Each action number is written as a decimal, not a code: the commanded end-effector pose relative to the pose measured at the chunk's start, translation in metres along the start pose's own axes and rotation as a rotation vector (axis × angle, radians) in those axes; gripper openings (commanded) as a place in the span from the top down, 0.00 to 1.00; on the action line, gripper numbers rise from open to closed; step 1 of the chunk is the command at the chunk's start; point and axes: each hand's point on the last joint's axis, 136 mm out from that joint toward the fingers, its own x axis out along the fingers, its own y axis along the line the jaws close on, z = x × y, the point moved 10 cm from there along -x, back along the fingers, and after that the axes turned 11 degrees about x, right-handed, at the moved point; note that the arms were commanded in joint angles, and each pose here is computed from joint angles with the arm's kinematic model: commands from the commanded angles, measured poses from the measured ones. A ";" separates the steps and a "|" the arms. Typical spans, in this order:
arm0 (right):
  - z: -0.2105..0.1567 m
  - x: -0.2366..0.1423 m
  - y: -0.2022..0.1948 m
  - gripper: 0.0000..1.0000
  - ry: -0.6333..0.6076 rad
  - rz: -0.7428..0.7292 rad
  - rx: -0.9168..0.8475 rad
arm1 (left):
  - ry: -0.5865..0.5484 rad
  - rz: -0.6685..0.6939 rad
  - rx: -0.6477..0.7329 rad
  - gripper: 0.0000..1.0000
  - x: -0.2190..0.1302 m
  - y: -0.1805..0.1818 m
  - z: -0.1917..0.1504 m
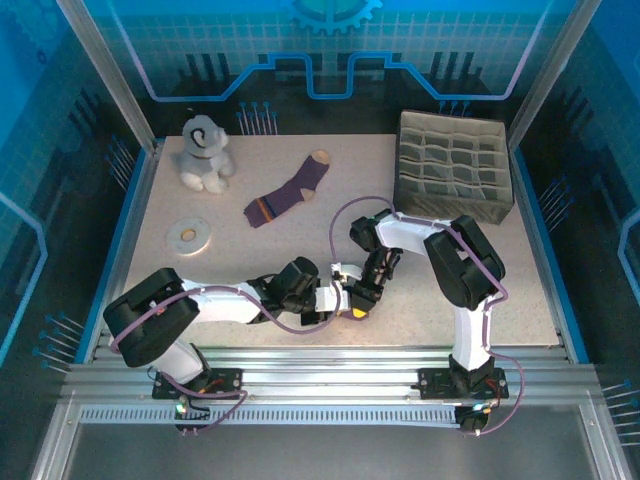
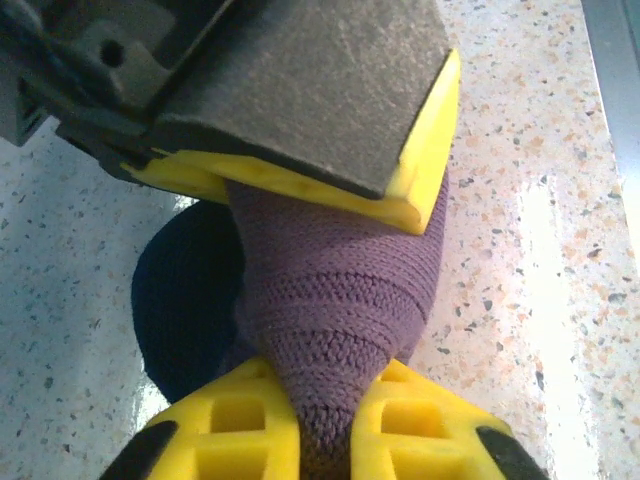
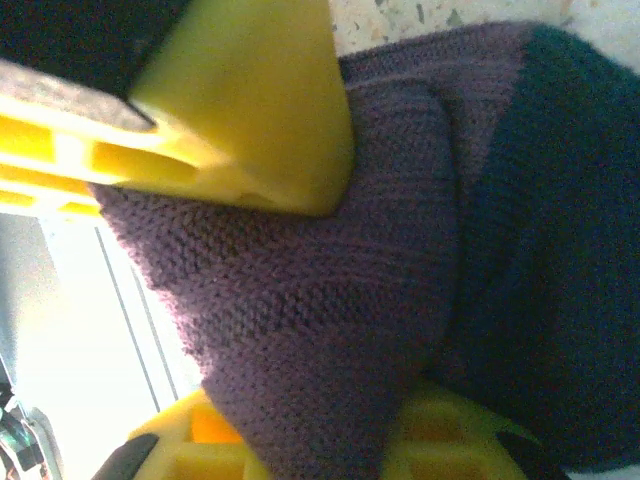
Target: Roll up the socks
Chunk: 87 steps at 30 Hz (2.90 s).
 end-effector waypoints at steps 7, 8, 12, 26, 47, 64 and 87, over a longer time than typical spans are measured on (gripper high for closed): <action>-0.003 -0.031 -0.001 0.60 -0.178 -0.173 -0.012 | 0.062 -0.094 -0.134 1.00 0.012 -0.006 -0.003; -0.005 -0.035 -0.001 0.59 -0.204 -0.190 -0.015 | 0.067 -0.099 -0.149 1.00 0.013 -0.006 -0.004; -0.016 -0.048 0.003 0.57 -0.292 -0.265 -0.022 | 0.076 -0.113 -0.204 1.00 0.015 -0.005 -0.003; -0.062 -0.089 0.041 0.51 -0.743 -0.645 -0.086 | 0.102 -0.143 -0.313 1.00 0.022 -0.003 -0.003; -0.109 -0.097 0.072 0.54 -1.111 -0.517 0.426 | 0.141 -0.270 -0.786 1.00 0.032 0.018 -0.013; -0.087 -0.066 0.058 0.49 -1.031 -0.383 0.576 | 0.160 -0.335 -0.964 1.00 0.040 0.035 -0.023; -0.056 -0.031 0.010 0.44 -0.857 -0.284 0.731 | 0.141 -0.401 -1.126 1.00 0.046 0.044 -0.041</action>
